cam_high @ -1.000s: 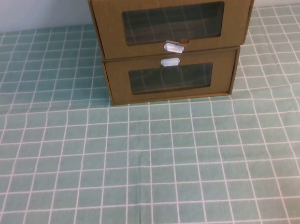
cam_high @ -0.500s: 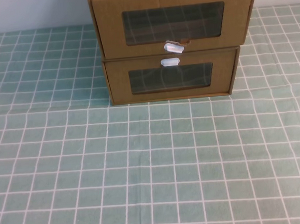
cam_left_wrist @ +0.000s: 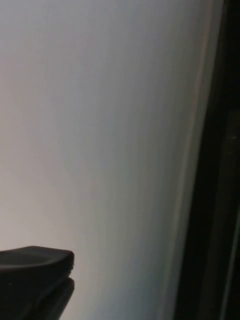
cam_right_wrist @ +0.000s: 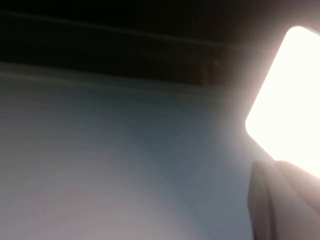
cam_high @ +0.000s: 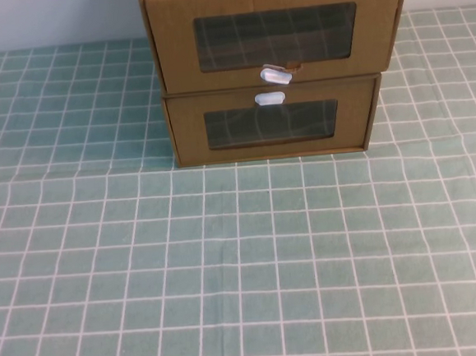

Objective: Open the shoe box
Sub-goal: 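Pull the top drawer of the cardboard box fully open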

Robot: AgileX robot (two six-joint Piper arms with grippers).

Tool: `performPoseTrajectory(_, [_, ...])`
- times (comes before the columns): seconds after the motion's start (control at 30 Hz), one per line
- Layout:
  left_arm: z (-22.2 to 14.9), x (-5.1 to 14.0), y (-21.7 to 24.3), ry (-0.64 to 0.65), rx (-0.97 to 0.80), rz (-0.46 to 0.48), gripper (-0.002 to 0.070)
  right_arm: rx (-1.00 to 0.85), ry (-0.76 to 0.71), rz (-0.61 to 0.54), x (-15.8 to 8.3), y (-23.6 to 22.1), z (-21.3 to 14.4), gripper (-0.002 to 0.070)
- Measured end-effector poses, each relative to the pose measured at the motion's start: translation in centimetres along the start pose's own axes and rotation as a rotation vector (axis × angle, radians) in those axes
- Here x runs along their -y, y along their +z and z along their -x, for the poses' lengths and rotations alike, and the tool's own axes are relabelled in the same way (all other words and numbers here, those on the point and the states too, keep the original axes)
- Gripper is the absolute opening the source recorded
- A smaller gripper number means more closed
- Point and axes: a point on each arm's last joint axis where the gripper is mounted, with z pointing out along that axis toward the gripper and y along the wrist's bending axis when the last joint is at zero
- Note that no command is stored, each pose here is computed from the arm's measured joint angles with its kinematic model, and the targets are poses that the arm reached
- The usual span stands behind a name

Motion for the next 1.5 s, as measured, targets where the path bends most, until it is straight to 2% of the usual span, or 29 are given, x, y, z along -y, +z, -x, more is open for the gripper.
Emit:
performPoseTrajectory(0.2, [5.3,0.9,5.0,-0.049,0.079,-0.003,-0.0006,0.067,0.019,-0.007,0.2,5.8,5.2,-0.0013])
performPoseTrajectory(0.33, [9.8,1.9,9.0,-0.068,0.077,-0.022,-0.0005,-0.015,0.153,-0.080,1.0,9.6,8.8,-0.0014])
performPoseTrajectory(0.4, [11.2,2.4,11.5,-0.062,0.039,-0.031,-0.0005,-0.065,0.254,-0.119,1.3,11.4,9.7,-0.0014])
performPoseTrajectory(0.5, [11.1,3.0,15.2,-0.030,-0.149,-0.038,-0.0005,-0.195,0.349,-0.138,1.1,14.6,9.6,-0.0014])
performPoseTrajectory(0.6, [9.4,3.4,18.8,0.024,-0.394,-0.046,-0.0005,-0.417,0.336,-0.067,0.0,17.3,7.6,-0.0014])
performPoseTrajectory(0.73, [5.2,3.6,22.5,0.068,-0.688,-0.056,-0.0005,-0.732,0.327,0.042,-1.7,19.4,3.0,-0.0014])
performPoseTrajectory(0.9, [-0.6,3.2,24.3,0.085,-0.866,-0.051,-0.0005,-1.046,0.268,0.126,-2.8,18.9,-2.8,-0.0014])
performPoseTrajectory(1.0, [-4.1,3.0,24.7,0.046,-0.948,-0.033,-0.0005,-1.132,0.249,0.139,-3.0,18.7,-5.0,-0.0014])
performPoseTrajectory(1.17, [-9.4,2.7,24.6,-0.078,-1.093,0.021,-0.0005,-1.206,0.328,0.106,-3.4,18.9,-7.9,-0.0013])
performPoseTrajectory(1.3, [-13.3,2.6,24.5,-0.063,-1.226,0.007,-0.0005,-1.287,0.348,0.119,-3.8,18.5,-10.4,-0.0013])
performPoseTrajectory(1.4, [-16.0,3.8,25.2,-0.023,-1.279,-0.091,-0.0005,-1.391,0.211,0.293,-4.4,17.7,-12.5,-0.0013])
performPoseTrajectory(1.5, [-17.6,6.7,26.4,0.011,-1.296,-0.264,-0.0005,-1.479,0.055,0.556,-5.2,16.2,-14.6,-0.0013])
